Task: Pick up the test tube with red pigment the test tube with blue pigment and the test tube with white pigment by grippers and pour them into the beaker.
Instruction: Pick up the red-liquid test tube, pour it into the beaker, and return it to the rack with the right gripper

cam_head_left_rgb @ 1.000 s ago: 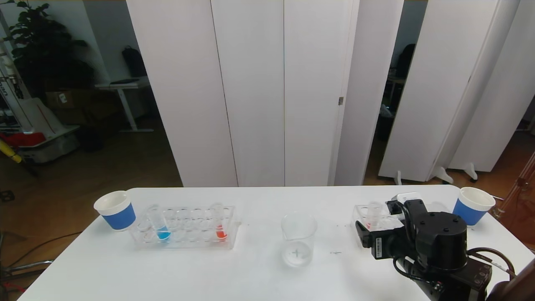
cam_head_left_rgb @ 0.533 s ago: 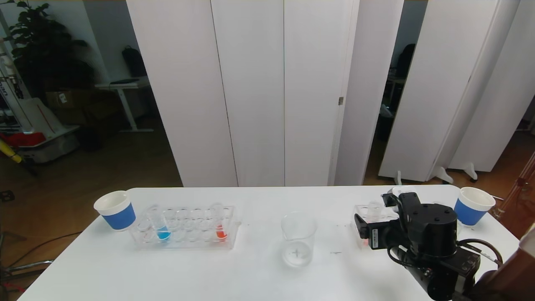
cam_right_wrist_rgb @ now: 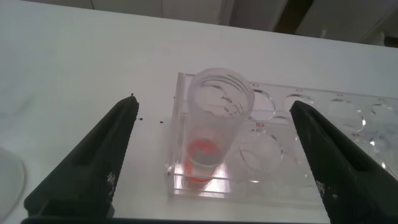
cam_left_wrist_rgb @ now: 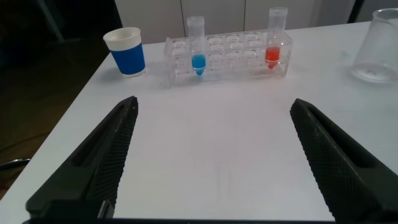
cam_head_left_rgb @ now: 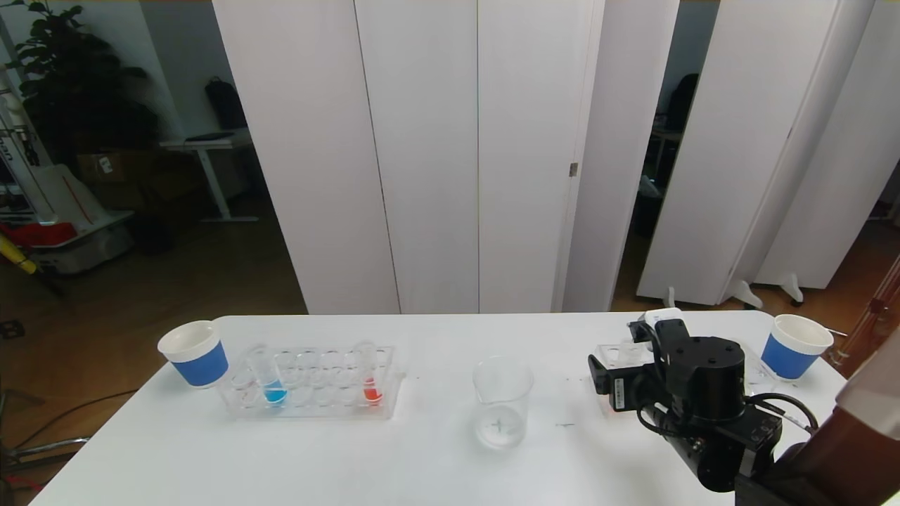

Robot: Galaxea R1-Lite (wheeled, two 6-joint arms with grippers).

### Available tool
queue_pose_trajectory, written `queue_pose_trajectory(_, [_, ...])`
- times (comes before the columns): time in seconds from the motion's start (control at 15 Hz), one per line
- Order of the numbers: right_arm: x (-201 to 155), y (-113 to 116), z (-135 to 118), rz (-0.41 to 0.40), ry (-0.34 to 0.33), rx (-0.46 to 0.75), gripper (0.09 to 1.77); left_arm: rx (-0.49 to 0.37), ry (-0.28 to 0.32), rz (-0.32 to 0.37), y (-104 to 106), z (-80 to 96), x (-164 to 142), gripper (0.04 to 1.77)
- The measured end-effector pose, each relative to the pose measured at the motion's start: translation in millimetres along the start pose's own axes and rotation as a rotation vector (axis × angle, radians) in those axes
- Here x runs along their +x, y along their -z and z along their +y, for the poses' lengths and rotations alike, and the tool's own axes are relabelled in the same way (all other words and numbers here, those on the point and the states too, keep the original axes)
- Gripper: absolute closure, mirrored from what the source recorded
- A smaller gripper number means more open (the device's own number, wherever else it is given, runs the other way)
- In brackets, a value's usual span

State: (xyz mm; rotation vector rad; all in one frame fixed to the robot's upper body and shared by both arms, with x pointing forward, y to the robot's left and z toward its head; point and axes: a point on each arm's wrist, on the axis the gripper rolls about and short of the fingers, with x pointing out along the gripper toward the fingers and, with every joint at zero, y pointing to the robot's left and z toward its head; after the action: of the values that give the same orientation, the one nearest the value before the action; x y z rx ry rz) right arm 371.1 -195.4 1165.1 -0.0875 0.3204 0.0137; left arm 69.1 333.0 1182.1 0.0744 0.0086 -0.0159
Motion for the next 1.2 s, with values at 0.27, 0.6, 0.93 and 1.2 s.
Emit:
queue_pose_trajectory(0.27, [5.6, 0.7, 3.2, -0.001, -0.001, -0.001, 0.11, 0.0, 0.0, 0.0, 0.0, 0.0, 0.0, 0.06])
queue_pose_trajectory(0.6, [9.5, -1.3, 3.2, -0.016, 0.004, 0.011, 1.1, 0.0, 0.0, 0.0, 0.0, 0.0, 0.0, 0.06])
queue_pose_trajectory(0.93, [10.2, -2.4, 2.0, -0.025, 0.003, 0.025, 1.29, 0.0, 0.0, 0.0, 0.0, 0.0, 0.0, 0.06])
queue_pose_trajectory(1.2, [9.5, -4.1, 1.1, -0.029, 0.004, 0.028, 1.29, 0.0, 0.0, 0.0, 0.0, 0.0, 0.0, 0.06])
